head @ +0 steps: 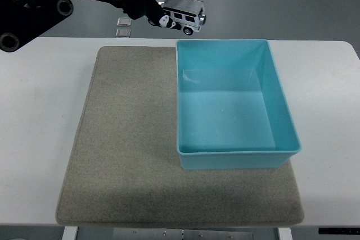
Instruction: Left hand put the white car in the blue box
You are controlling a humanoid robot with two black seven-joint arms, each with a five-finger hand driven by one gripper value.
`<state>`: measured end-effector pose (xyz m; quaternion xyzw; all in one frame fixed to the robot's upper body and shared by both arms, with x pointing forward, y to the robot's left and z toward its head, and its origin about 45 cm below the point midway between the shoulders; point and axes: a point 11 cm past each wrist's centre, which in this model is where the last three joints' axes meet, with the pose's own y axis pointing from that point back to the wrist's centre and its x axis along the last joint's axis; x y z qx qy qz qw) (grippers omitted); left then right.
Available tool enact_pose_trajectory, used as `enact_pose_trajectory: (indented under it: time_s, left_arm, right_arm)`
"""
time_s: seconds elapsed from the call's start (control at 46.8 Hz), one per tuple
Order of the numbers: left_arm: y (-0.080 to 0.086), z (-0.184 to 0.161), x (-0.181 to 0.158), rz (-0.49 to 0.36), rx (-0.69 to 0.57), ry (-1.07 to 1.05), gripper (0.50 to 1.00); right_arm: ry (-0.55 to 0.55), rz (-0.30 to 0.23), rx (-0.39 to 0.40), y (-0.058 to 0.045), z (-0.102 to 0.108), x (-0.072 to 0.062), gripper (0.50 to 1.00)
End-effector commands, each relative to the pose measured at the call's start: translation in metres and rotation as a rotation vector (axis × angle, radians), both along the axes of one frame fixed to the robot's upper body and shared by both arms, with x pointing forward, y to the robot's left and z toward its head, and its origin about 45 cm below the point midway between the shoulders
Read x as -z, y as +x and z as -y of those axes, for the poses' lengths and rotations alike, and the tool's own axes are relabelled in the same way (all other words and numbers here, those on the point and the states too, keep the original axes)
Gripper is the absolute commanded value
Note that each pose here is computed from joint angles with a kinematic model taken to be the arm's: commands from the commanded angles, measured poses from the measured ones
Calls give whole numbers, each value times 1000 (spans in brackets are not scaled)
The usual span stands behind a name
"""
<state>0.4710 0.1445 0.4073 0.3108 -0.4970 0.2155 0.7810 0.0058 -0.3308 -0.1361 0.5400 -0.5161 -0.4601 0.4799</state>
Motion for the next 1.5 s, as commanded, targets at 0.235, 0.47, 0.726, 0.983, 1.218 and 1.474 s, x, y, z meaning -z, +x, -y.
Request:
enact_pose_trajectory:
  time_s: [0.235, 0.47, 0.726, 0.983, 1.218, 1.474]
  left_arm:
    - [-17, 90, 69, -107, 69, 63, 500]
    - [-24, 99, 107, -163, 61, 45, 500]
    - [-30, 100, 130, -175, 41, 9, 500]
    - [-34, 96, 144, -199, 28, -10, 766]
    - [-27, 95, 131, -163, -20, -125, 1000]
    - [-17, 77, 117, -260, -103, -277, 1000]
  right_arm:
    - [0, 1, 0, 0, 0, 0, 936]
    - [0, -1, 0, 0, 0, 0, 936]
    - [0, -1, 0, 0, 0, 0, 936]
    - [0, 1, 0, 0, 0, 0, 936]
    - [0, 1, 0, 0, 0, 0, 936]
    - [0, -1, 0, 0, 0, 0, 936]
